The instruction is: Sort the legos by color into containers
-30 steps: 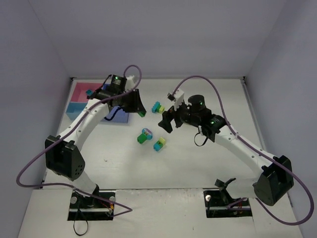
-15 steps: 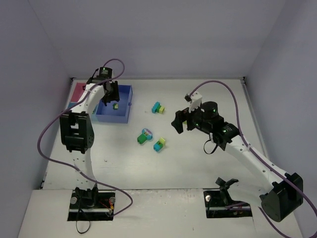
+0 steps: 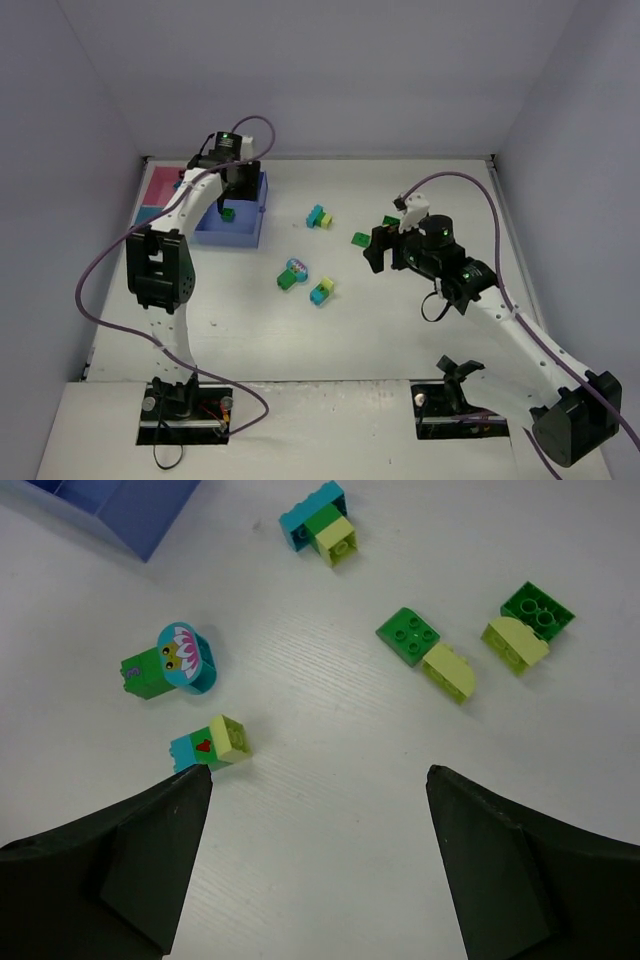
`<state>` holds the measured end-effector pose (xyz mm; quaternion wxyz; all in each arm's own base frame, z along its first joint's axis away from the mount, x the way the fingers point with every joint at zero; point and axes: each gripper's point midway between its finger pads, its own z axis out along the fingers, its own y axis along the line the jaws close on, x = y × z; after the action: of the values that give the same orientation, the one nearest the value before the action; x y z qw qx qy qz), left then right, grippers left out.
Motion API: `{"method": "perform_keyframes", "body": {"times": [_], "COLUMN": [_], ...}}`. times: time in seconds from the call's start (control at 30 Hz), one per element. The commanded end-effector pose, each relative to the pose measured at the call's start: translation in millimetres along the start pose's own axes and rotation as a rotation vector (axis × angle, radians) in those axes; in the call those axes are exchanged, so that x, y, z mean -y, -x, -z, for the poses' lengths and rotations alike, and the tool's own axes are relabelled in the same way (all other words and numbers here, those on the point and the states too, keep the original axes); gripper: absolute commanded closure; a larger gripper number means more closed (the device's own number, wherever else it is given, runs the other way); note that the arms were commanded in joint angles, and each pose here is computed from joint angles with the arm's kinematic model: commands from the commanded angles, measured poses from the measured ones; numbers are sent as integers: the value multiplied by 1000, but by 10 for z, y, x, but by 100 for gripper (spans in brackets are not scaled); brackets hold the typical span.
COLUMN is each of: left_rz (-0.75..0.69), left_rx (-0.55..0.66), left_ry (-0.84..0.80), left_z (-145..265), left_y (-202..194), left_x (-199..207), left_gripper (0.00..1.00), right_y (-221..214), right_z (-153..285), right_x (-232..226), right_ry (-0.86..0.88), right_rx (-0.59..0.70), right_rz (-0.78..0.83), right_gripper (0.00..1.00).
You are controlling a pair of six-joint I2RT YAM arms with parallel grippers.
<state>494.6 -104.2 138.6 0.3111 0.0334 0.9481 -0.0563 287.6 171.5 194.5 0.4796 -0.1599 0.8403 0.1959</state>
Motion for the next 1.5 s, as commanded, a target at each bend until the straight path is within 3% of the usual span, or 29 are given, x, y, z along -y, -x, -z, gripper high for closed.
{"method": "perform_keyframes", "body": {"times": [0.0,0.2,0.37,0.57,0.83,1.3,1.47], "left_rz": [-299,-642,-785,-927,-1044,-1018,-1001], "left_rx": [181,161,155,171,222,198,168], "left_ry": [-236,-455,-572,-640,-707,-764,-781], "left_z": [482,339,248,-85,-322,-676,-635], "left_y": [280,-42,-170,-341,-442,-658,-748], "left_x": [957,1870,2351,2702,3037,3303,3255], "left_gripper": [51,51,51,51,51,51,68], "right_y": [74,32,-169,-363,-387,-390,-397], "right_z": [15,65,119,114,141,157,170], "right_x": [133,292,551,568,525,486,493], "right_ry": [-58,-124,-224,-203,-166,-141,-142], "right_rx": [24,11,-43,-83,-84,-87,-87], "right_rz": [-57,-135,-228,-285,-298,-307,-305], "right_gripper": [15,15,15,16,16,16,16]}}
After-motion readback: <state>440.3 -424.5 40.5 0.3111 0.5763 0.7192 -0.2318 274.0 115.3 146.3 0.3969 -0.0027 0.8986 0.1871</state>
